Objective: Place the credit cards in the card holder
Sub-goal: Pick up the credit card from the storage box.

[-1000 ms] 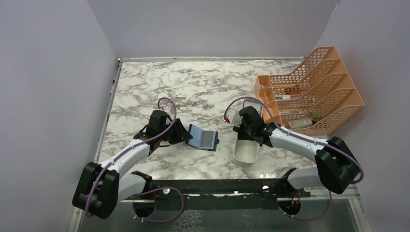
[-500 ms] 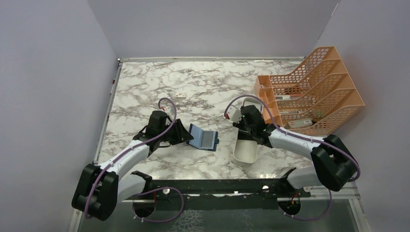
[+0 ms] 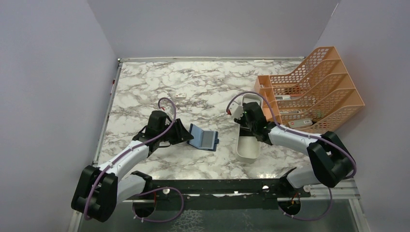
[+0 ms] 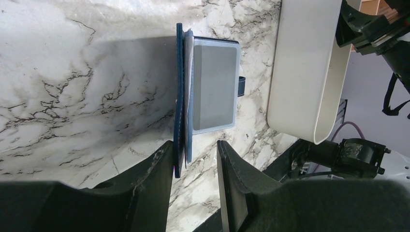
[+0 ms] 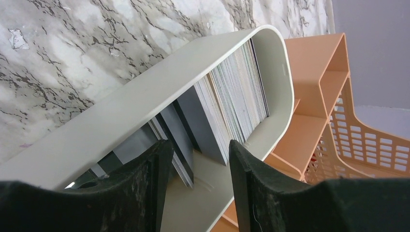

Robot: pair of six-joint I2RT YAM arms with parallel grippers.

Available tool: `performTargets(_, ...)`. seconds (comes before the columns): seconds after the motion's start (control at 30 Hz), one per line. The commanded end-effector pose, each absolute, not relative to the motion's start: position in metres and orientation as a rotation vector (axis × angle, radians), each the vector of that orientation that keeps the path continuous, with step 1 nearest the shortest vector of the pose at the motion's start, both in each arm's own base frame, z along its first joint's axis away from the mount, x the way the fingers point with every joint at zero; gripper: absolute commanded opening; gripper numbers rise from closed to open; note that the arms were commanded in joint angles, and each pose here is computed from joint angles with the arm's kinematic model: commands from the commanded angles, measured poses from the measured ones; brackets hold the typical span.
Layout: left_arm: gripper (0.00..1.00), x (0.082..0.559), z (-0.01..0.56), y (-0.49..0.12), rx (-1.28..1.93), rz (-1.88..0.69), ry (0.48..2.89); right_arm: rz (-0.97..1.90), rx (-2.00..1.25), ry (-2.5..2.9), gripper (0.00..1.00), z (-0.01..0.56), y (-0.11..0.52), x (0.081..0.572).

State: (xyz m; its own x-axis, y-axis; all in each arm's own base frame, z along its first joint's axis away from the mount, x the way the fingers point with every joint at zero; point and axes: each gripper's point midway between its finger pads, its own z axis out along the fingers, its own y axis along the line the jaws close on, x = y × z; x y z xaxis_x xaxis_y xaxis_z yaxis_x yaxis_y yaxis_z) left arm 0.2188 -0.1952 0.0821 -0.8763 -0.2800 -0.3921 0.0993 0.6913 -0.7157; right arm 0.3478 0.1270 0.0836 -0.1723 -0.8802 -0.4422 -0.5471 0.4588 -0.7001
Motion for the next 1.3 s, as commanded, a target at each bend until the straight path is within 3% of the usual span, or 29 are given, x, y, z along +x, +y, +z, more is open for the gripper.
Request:
performTargets(0.0, 0.41, 0.217, 0.090, -0.198, -0.116, -1.107, 2.389, -0.489, -1.179, 1.858, 0.52, 0.090, 0.125, 0.357)
performTargets(0.27, 0.41, 0.218, 0.092, -0.197, -0.114, -1.097, 2.388, -0.395, -1.145, 1.834, 0.52, 0.106, 0.133, 0.355)
performTargets(0.77, 0.41, 0.217, 0.094, -0.197, -0.109, -1.102, 2.381, -0.380, -1.180, 1.814, 0.53, 0.083, 0.126, 0.370)
performTargets(1.27, 0.41, 0.218, 0.094, -0.197, -0.110, -1.099, 2.376, -0.411, -1.148, 1.777, 0.49, 0.087, 0.119, 0.389)
